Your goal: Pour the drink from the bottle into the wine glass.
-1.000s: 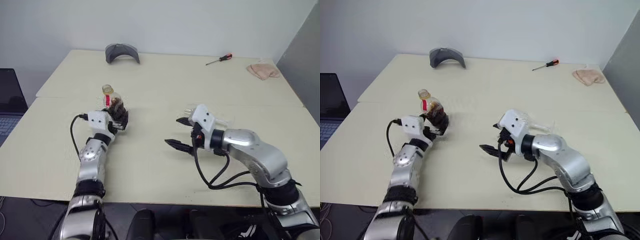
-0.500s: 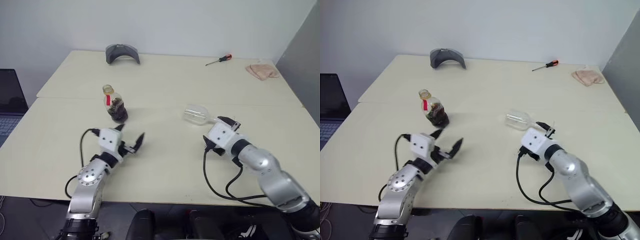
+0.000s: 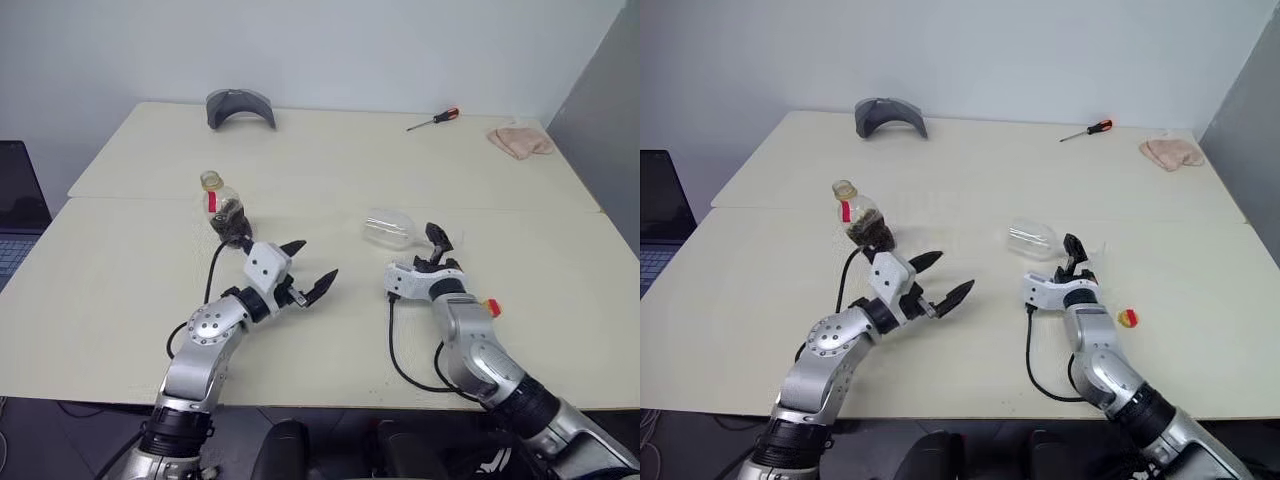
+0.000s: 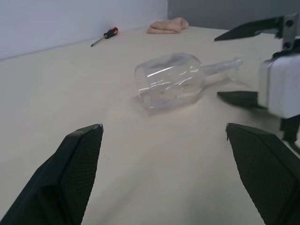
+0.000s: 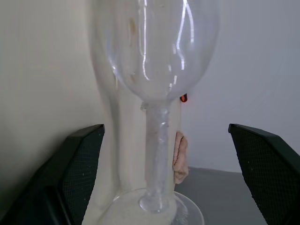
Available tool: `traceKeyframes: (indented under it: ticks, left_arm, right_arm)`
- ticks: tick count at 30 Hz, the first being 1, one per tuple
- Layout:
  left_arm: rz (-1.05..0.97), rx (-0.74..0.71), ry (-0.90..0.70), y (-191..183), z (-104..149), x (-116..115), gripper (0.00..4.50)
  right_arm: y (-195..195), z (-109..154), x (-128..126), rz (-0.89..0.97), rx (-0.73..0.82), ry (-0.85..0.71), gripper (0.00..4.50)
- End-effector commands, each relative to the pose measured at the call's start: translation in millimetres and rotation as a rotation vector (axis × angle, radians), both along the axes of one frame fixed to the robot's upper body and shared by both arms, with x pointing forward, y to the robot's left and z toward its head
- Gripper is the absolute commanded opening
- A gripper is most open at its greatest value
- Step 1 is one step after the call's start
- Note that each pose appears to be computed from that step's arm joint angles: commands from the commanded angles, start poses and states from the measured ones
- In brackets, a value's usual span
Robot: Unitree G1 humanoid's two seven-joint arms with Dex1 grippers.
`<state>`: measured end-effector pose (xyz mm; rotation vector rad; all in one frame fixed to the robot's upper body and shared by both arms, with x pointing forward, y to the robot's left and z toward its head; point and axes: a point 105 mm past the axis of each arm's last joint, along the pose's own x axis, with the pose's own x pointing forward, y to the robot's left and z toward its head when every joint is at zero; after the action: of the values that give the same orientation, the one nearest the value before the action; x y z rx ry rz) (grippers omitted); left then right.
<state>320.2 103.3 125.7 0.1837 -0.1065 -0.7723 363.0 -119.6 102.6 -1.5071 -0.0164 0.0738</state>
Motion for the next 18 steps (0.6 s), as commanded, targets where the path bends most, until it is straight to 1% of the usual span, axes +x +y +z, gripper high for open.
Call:
traceKeyframes:
  ticks: [1, 5, 9, 12, 13, 14, 15, 18]
  left_arm:
    - [-0.013, -0.007, -0.045, -5.3, 10.5, 1.1, 4.48]
    - [-0.009, -0.009, -0.051, -5.7, 11.8, 3.0, 4.48]
    - [-0.006, -0.014, -0.058, -7.6, 13.6, 4.7, 4.48]
    - [-0.004, -0.017, -0.060, -8.4, 13.7, 4.8, 4.50]
    - [-0.004, -0.017, -0.060, -8.5, 13.6, 4.7, 4.50]
    - [-0.003, -0.018, -0.060, -8.6, 13.6, 4.8, 4.50]
    - [-0.003, -0.019, -0.060, -8.7, 13.5, 4.7, 4.50]
    - [-0.002, -0.023, -0.060, -10.0, 13.4, 4.3, 4.50]
  right_arm:
    - [-7.2, 2.8, 8.2, -0.016, -0.033, -0.027, 4.50]
    - [-7.0, -1.6, 17.9, -0.020, -0.055, -0.021, 4.50]
    - [-9.7, -0.2, 26.9, -0.026, -0.064, -0.020, 4.50]
    - [-13.3, -3.2, 31.2, -0.036, -0.068, 0.004, 3.98]
    - [-14.3, -4.0, 32.3, -0.040, -0.068, 0.011, 3.66]
    - [-15.2, -4.7, 33.6, -0.042, -0.065, 0.019, 3.23]
    - [-16.1, -4.8, 34.5, -0.045, -0.061, 0.022, 2.95]
    - [-18.9, 1.3, 37.6, -0.051, -0.043, 0.020, 1.82]
